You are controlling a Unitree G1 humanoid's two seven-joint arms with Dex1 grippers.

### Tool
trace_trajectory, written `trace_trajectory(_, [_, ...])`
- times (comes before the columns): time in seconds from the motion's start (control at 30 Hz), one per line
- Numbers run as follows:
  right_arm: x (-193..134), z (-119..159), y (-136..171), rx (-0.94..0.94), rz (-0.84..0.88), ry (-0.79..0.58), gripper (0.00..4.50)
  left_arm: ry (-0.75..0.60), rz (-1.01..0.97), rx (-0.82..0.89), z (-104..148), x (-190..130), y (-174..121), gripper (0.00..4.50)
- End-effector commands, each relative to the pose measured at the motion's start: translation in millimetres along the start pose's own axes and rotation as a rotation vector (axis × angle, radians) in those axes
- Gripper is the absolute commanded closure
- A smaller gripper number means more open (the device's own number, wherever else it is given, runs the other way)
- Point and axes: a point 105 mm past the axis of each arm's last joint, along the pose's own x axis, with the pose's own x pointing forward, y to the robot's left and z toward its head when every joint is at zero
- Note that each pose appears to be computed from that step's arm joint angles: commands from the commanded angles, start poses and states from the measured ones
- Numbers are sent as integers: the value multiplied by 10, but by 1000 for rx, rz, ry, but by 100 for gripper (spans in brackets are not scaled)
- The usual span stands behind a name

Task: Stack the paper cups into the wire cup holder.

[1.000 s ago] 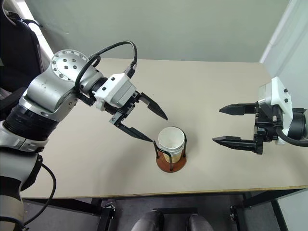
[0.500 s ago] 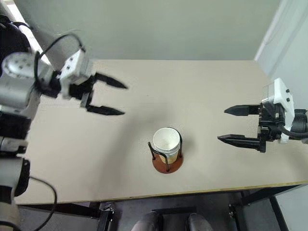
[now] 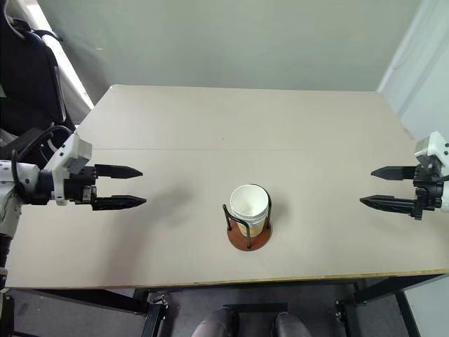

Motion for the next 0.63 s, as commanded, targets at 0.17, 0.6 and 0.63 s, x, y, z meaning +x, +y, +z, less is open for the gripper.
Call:
trace_trajectory(0.17, [-68,150,-22,-57,24,-11,0,-22,43,5,59,-142,-78,5])
trace_trajectory(0.6, [15,141,-38,-65,45,-21,0,-59,98,-28,80,-122,-84,5])
trace_trajectory(0.63, [24,143,-40,-65,47,-22,0,-59,98,-28,78,-120,-87,5])
